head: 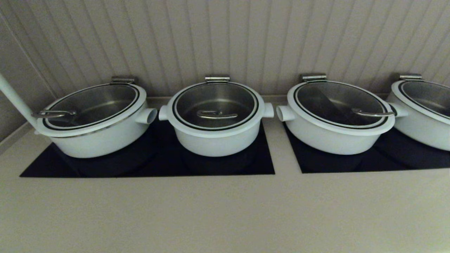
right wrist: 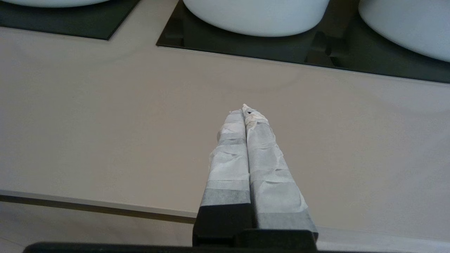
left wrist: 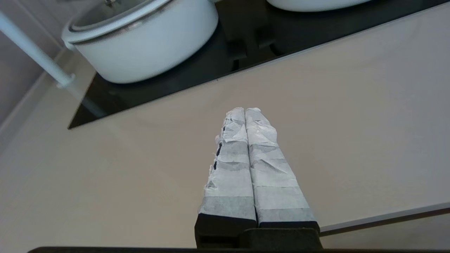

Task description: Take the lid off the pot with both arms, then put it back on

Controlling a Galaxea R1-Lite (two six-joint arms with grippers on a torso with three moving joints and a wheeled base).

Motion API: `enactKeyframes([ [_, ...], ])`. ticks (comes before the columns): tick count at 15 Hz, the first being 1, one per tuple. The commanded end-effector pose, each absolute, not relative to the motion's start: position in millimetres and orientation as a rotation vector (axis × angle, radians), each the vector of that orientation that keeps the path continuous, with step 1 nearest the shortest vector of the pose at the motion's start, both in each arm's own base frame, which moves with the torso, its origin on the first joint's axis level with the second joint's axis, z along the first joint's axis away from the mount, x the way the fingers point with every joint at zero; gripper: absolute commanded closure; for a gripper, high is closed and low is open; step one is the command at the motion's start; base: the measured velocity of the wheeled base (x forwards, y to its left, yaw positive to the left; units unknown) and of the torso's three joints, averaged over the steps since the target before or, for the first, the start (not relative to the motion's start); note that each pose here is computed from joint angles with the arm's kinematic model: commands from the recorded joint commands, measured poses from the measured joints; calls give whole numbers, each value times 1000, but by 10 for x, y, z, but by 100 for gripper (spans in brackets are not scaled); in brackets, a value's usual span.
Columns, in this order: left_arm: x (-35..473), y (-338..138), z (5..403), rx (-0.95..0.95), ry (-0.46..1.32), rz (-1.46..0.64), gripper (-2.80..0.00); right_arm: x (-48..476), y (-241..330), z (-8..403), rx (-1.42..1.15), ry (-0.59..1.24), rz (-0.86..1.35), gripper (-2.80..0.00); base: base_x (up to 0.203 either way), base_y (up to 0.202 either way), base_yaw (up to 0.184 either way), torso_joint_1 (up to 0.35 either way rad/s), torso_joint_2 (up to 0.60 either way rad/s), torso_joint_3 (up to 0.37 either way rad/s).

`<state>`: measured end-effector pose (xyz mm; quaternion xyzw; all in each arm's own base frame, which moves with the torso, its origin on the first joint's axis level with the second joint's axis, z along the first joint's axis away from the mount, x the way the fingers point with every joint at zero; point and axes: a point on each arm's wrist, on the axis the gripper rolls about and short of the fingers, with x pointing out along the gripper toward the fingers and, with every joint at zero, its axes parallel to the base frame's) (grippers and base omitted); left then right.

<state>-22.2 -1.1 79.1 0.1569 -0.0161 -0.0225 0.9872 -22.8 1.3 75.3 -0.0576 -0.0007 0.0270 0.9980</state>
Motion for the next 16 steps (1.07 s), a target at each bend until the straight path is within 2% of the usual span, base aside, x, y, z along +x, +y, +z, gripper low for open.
enactKeyframes([
  [1,-228,-14,788,342,-41,-57,0,-227,13,754,-116,0,55,0,0,0,0,0,0,0],
  [4,-228,-13,792,294,-43,-54,0,-227,13,753,-116,1,55,0,0,0,0,0,0,0],
  [9,-227,-8,750,101,4,-36,0,-227,13,754,-116,0,55,0,0,0,0,0,0,0],
  [16,-227,-8,750,78,5,-34,0,-227,13,753,-116,1,55,0,0,0,0,0,0,0],
])
